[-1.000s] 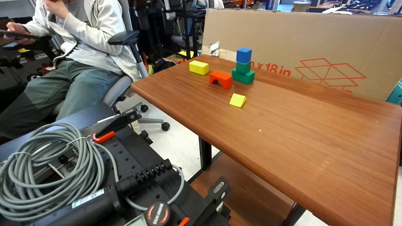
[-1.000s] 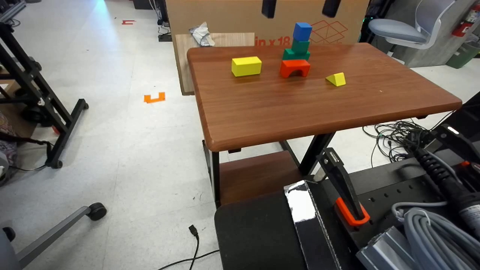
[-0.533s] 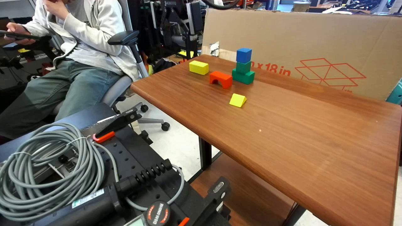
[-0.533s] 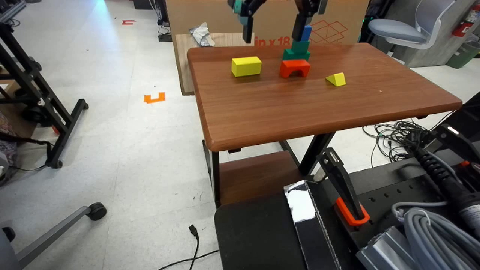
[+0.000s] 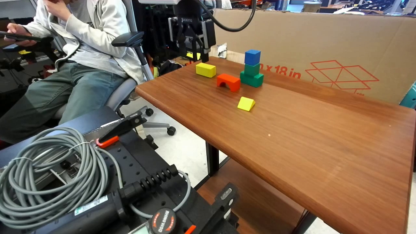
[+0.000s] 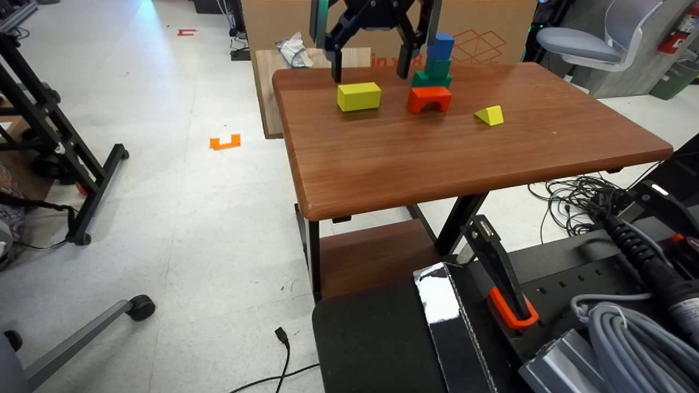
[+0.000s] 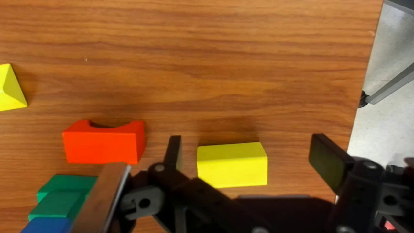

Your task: Pick up the yellow block and put it on top of the green and blue blocks.

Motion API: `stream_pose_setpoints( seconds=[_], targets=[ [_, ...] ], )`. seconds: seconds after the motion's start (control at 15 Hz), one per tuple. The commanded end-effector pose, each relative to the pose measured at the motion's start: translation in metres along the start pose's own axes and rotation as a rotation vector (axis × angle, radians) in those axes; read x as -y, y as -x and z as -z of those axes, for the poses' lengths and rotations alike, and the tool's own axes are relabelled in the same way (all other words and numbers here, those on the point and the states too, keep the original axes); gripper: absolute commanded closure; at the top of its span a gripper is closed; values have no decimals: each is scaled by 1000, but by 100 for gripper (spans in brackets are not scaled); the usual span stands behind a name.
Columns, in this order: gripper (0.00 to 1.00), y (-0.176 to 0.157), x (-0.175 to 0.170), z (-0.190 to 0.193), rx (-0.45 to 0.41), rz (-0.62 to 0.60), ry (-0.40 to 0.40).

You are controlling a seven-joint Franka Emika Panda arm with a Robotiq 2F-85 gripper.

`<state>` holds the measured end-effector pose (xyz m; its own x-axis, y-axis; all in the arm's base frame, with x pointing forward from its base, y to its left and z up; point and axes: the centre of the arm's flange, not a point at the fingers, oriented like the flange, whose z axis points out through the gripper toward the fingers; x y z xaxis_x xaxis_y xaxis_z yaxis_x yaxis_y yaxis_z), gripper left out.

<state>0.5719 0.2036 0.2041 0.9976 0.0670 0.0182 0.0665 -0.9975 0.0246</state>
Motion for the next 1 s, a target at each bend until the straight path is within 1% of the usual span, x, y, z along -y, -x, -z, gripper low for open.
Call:
stream_pose_setpoints(
  seconds=[0.0,0.2,0.93],
  targets=[
    [0,-19,10,-11,-24,0,24],
    [0,-26,10,-18,-22,11,34],
    [0,-48,6,-43,-11,23,24]
  ],
)
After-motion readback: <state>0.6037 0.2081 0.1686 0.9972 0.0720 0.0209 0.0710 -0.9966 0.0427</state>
